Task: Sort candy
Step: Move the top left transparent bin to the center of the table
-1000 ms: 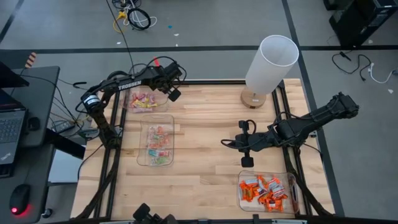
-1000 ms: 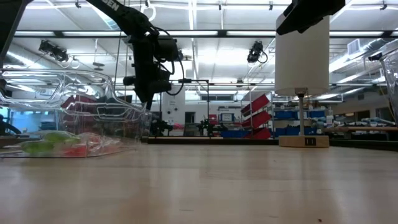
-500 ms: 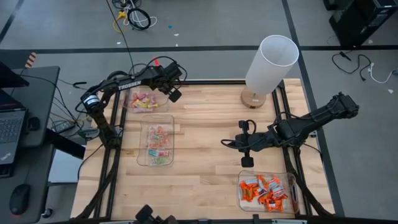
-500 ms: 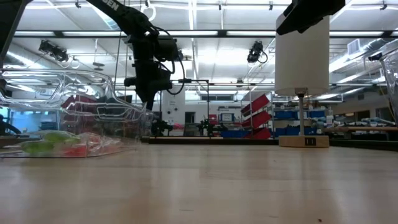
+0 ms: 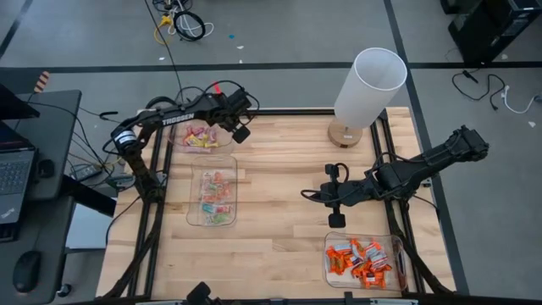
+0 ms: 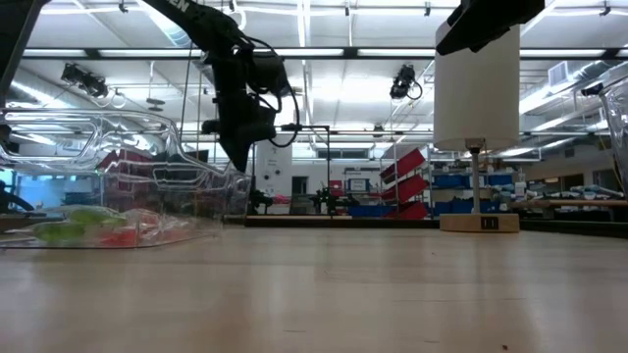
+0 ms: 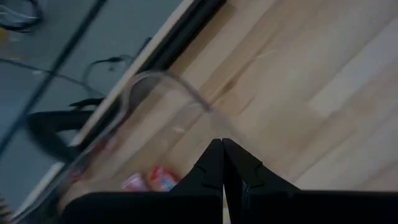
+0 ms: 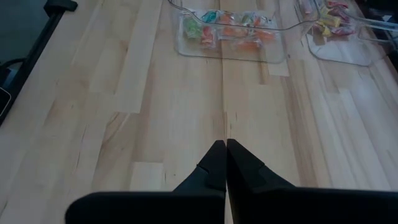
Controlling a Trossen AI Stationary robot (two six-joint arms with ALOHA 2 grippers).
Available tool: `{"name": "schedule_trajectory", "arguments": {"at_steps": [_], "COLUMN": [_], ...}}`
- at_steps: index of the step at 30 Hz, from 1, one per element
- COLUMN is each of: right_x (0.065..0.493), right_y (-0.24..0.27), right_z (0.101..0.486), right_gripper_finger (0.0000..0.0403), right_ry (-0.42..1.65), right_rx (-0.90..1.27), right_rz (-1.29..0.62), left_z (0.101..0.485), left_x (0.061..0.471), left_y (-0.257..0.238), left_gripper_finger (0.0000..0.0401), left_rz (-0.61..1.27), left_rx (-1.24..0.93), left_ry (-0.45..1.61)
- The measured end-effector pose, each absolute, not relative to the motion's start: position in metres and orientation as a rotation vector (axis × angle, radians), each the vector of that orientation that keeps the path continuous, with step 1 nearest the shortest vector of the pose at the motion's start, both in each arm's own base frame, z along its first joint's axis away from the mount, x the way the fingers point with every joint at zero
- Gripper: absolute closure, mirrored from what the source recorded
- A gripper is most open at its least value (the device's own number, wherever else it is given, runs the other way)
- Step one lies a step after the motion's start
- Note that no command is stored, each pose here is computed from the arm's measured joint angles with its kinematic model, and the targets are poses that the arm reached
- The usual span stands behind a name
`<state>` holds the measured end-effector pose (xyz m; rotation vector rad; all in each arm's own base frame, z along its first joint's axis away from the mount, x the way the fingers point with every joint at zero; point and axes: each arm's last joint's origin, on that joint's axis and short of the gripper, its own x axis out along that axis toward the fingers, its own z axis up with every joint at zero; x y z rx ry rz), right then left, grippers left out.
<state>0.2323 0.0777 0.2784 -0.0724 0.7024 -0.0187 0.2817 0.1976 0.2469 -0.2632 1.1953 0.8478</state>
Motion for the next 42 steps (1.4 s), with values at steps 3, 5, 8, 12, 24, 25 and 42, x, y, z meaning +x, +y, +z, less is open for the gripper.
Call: {"name": "schedule_trajectory", "arguments": {"at_steps": [3,5,8,12,24,25,42], "right_x": [0.232,0.232,0.233,0.233,0.233,0.233,0.234], "right_y": [0.078,0.078,0.077,0.076,0.076,0.076,0.076], "right_z": [0.278,0.278,0.279,0.279,0.279,0.279,0.28], "right_gripper_finger": [0.0403,0.0403,0.0403,0.0403,0.0403,0.0403,0.0403], "right_ry": [0.702,0.703,0.701,0.694,0.695,0.695,0.688], "right_rx": [-0.073,-0.078,-0.089,-0.085,-0.085,-0.085,-0.082], "right_rz": [-0.018,-0.017,-0.015,-0.018,-0.019,-0.018,-0.018], "left_z": [0.251,0.253,0.253,0.244,0.222,0.222,0.215], "left_x": [0.28,0.28,0.278,0.28,0.294,0.294,0.319], "left_y": [0.194,0.195,0.199,0.205,0.203,0.202,0.159], "left_gripper_finger": [0.0401,0.0401,0.0401,0.0401,0.0401,0.0401,0.0401], "left_rz": [0.902,0.93,0.96,0.969,0.895,0.88,0.671], "left_rx": [-0.214,-0.196,-0.182,-0.186,-0.205,-0.213,-0.187], "left_ry": [1.206,1.203,1.204,1.223,1.273,1.271,1.312]}}
